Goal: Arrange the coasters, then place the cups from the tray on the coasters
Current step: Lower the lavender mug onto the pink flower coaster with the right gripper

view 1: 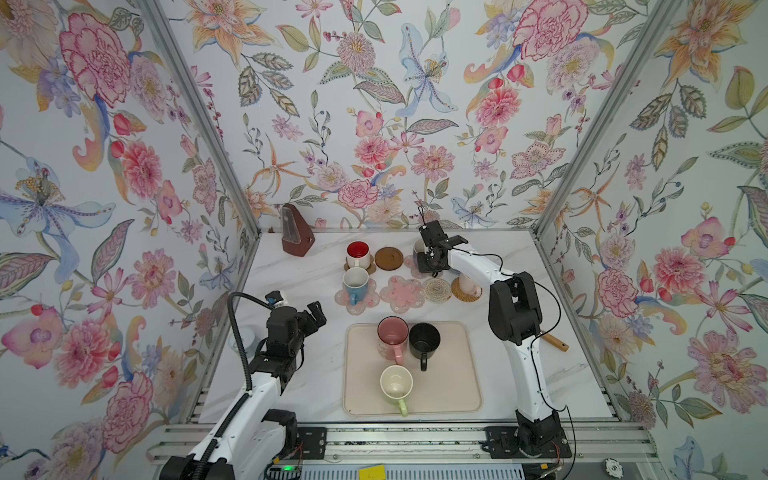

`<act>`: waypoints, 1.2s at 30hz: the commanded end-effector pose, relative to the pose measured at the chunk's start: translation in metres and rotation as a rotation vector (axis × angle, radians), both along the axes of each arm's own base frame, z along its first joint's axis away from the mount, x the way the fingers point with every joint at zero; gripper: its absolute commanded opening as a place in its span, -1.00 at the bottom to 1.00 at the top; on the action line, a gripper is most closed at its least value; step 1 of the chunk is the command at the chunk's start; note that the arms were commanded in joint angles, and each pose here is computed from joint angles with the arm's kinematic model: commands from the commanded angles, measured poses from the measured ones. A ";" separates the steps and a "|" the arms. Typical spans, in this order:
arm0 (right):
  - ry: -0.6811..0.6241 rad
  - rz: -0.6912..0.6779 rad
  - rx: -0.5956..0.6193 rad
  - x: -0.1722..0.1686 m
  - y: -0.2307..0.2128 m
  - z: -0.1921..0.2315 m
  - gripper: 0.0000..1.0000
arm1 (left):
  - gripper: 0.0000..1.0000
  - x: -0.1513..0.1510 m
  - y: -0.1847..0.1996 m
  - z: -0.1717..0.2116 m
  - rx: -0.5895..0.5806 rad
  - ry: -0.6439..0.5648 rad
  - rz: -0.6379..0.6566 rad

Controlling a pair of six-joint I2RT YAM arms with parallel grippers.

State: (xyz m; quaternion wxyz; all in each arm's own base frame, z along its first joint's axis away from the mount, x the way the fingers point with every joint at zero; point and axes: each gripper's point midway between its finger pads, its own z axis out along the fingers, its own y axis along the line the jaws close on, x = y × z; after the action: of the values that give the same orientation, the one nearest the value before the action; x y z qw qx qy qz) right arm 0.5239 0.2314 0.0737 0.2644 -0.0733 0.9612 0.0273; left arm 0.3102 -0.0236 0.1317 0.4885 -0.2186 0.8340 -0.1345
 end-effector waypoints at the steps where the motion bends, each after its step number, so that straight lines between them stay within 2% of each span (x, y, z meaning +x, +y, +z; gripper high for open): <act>1: -0.053 -0.014 0.014 0.015 -0.001 0.008 -1.00 | 0.98 0.004 0.003 0.010 -0.011 -0.027 0.012; 7: -0.045 -0.012 0.016 0.013 0.000 0.006 -1.00 | 0.98 0.005 0.002 0.010 -0.011 -0.027 0.010; 16: -0.032 -0.008 0.019 0.010 0.001 0.001 -0.82 | 0.98 0.005 0.002 0.009 -0.013 -0.024 0.010; 28: -0.083 0.007 0.070 0.008 0.009 0.033 -0.13 | 0.98 0.004 0.003 0.010 -0.014 -0.024 0.013; 36: -0.174 0.010 0.127 -0.001 0.009 0.089 0.23 | 0.98 0.004 0.003 0.011 -0.017 -0.026 0.011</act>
State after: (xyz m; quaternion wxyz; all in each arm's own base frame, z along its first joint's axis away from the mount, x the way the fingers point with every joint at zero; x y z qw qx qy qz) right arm 0.5252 0.2370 0.1114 0.3034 -0.0674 0.9487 0.0589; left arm 0.3104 -0.0222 0.1317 0.4884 -0.2206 0.8335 -0.1344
